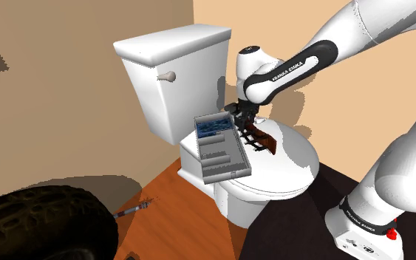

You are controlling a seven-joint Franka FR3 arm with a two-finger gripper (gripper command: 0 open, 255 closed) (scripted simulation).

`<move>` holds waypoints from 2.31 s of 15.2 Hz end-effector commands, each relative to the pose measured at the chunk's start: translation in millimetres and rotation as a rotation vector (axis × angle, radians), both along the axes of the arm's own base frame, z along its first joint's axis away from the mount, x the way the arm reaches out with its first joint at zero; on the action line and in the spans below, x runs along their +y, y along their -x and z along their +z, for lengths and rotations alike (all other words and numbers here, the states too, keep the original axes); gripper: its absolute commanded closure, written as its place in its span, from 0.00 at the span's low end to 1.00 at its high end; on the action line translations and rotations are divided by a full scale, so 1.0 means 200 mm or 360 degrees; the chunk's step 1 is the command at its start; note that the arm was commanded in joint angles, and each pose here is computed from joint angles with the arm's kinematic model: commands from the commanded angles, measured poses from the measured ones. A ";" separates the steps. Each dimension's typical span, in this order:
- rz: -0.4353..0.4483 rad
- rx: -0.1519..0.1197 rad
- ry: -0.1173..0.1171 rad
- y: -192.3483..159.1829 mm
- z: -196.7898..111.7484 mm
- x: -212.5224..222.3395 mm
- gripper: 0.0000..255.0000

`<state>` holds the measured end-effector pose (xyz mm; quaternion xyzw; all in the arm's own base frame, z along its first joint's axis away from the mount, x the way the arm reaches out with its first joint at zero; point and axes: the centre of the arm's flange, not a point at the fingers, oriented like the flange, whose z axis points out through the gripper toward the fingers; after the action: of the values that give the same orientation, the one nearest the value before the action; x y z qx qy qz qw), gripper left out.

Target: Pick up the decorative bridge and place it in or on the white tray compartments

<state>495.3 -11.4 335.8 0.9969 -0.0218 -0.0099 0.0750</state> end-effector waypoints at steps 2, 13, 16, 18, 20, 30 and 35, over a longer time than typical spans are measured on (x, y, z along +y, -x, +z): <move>0.0001 0.0003 -0.0001 0.00 0.04 0.00 1.00; 0.0001 0.0003 -0.0001 0.00 0.34 0.00 1.00; 0.0001 0.0003 -0.0001 0.00 0.41 0.00 1.00; 0.0001 0.0003 -0.0001 0.00 0.47 0.00 1.00; 0.0001 0.0003 -0.0001 0.00 0.52 0.00 1.00; 0.0001 0.0003 -0.0001 -0.20 0.67 0.41 1.00; 0.0001 0.0003 -0.0001 -0.34 0.72 0.71 1.00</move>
<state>558.9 115.3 474.3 0.9969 -0.0207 -0.0115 0.0751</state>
